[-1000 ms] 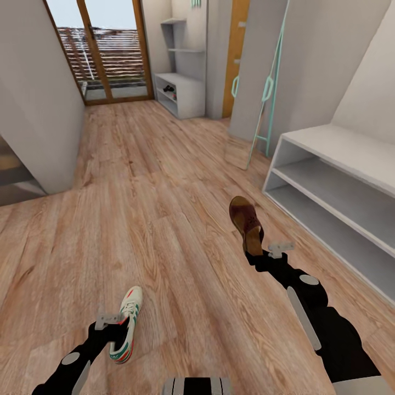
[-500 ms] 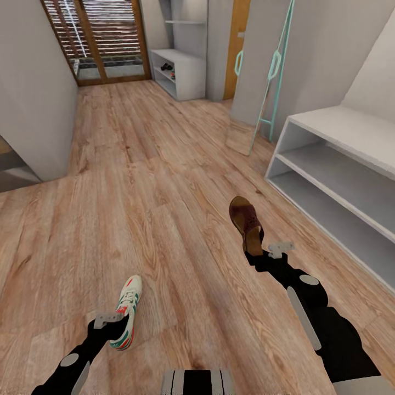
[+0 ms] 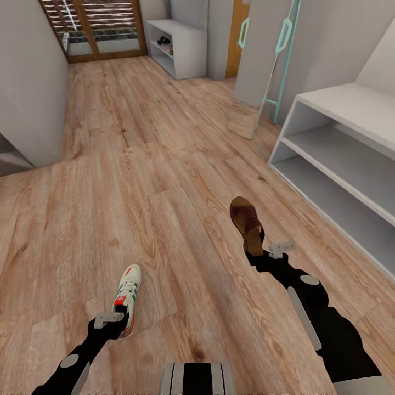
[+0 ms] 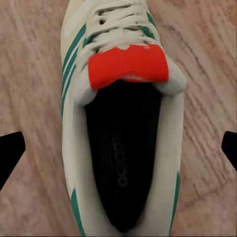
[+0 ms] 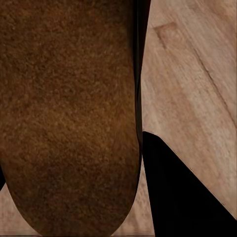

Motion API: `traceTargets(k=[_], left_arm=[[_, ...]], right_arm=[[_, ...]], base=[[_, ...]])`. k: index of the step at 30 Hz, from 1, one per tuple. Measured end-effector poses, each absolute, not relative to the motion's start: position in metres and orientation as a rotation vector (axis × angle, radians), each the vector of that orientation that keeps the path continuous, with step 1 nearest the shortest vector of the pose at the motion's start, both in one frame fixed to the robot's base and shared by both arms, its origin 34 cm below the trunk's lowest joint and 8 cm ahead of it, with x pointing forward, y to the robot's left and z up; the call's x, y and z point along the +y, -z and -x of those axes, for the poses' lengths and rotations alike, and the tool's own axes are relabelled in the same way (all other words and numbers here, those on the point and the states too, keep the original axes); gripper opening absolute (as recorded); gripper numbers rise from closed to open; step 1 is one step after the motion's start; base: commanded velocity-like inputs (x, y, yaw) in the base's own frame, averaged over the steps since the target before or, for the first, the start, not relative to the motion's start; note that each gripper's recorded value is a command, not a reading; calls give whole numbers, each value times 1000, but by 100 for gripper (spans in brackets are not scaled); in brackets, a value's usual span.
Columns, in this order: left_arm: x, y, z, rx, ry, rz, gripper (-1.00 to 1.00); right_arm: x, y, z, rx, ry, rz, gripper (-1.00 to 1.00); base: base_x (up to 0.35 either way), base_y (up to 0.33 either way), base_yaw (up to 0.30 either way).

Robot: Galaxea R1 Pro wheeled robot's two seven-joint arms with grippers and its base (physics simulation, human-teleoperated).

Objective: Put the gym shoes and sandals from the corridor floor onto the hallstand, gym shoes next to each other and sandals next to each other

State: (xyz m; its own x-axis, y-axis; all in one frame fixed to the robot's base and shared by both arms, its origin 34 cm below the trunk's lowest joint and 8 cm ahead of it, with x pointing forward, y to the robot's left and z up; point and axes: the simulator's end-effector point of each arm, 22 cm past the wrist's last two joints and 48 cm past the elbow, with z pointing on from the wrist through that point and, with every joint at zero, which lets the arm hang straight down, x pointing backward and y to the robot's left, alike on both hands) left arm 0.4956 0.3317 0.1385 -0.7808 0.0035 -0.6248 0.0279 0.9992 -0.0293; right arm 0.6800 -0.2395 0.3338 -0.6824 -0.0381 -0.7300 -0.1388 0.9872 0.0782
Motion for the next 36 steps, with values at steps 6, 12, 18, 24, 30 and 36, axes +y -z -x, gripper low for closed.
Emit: traceTargets(k=[6,12,18,24,30,36], left_arm=[[332,-124,-483,2501,49,-21,100],[331,-119,-478,2513,51,-20,100],[331,-118,-477,2516,52,-20,100],[330,-107,-467,2541,53,-21,100],[330,-102,-462,2554,54,-23,100],[330,-99,-459,2562,54,-23,100]], right_arm=[[-240,-313,-674,2353,-164,121,-100],[-239,-305,-671,2366,-167,119,-100],[-239,-304,-671,2369,-168,119,-100],[-239,-289,-666,2393,-169,117,-100],[-239,-281,-663,2406,-170,116,-100],[-239,-276,-661,2415,-170,116,-100]], base=[[0,0,0],[0,0,0],[0,0,0],[0,0,0],[0,0,0],[0,0,0]])
